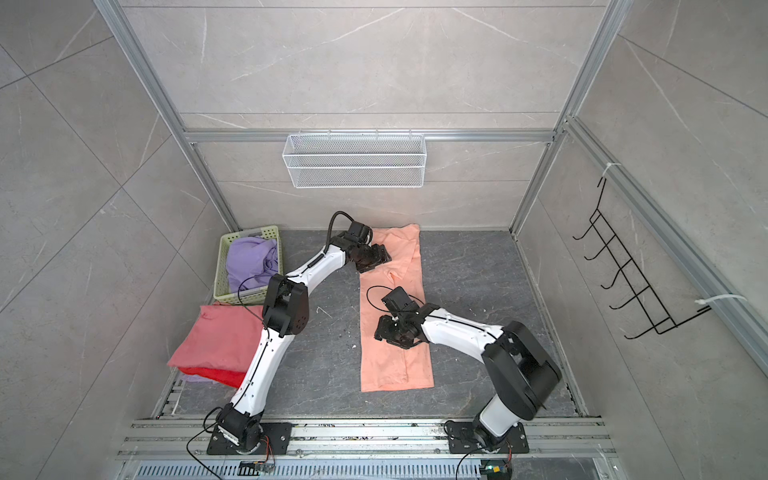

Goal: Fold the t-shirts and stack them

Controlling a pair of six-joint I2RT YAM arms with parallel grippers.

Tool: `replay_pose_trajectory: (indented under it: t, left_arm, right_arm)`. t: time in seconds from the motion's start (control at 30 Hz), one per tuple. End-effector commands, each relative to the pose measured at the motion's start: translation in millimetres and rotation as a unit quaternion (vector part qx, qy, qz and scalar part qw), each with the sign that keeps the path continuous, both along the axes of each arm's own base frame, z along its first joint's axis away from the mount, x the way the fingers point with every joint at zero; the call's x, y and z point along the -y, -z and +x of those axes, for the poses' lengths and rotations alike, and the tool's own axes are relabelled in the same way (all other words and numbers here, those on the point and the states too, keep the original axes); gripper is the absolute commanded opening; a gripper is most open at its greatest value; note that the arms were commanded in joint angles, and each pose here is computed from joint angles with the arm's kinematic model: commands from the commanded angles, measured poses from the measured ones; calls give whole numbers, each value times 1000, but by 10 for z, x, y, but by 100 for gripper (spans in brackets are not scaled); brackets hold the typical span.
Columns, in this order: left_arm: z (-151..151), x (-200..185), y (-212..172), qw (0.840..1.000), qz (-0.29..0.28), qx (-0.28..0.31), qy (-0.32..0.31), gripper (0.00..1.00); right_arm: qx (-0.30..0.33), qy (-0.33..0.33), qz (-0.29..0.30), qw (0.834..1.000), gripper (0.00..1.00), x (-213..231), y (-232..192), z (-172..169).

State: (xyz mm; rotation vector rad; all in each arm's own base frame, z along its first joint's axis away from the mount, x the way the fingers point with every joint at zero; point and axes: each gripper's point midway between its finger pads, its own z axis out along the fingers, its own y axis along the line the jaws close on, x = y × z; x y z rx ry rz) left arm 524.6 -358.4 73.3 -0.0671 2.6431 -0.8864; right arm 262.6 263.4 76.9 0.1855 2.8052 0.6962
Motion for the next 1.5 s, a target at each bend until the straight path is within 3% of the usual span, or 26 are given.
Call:
replay_pose_trajectory:
  t: [0.0,0.1,0.23,0.47,0.7,0.87,1.23,1.33,1.47]
  left_arm:
    - [-204,35,-1404,991,-76,104,40,79]
    - [-667,-40,-1361,994,-75,61,55,79]
    - [-1426,-185,-1163,996,-50,10,69,78]
    - [-2837,-485,-516,994,17,-80,77,76]
    - [-3714,-681,-82,987,39,-139,72,75]
    - [-3960,-629,107,985,33,-154,70,70]
    - [-4052,-519,414,980,68,-175,67,64]
    - [-4063,-546,493,977,82,-184,64,56]
    - [-4075,-566,546,976,92,-189,63,37]
  right_arm:
    - [69,6,-24,997,62,209,-495,68]
    - [73,32,-53,995,63,474,-625,-3]
    - [32,47,-82,995,63,774,-583,-224]
    - [-1,68,-97,993,65,1164,-355,-569]
    - [-62,91,-94,990,66,1355,94,-845]
    - [-79,96,-77,989,66,1340,260,-938]
    - [-134,97,-95,982,63,1443,587,-1224]
    - [-133,99,-80,983,63,1406,638,-1230]
    - [-142,95,-61,983,58,1288,682,-1228]
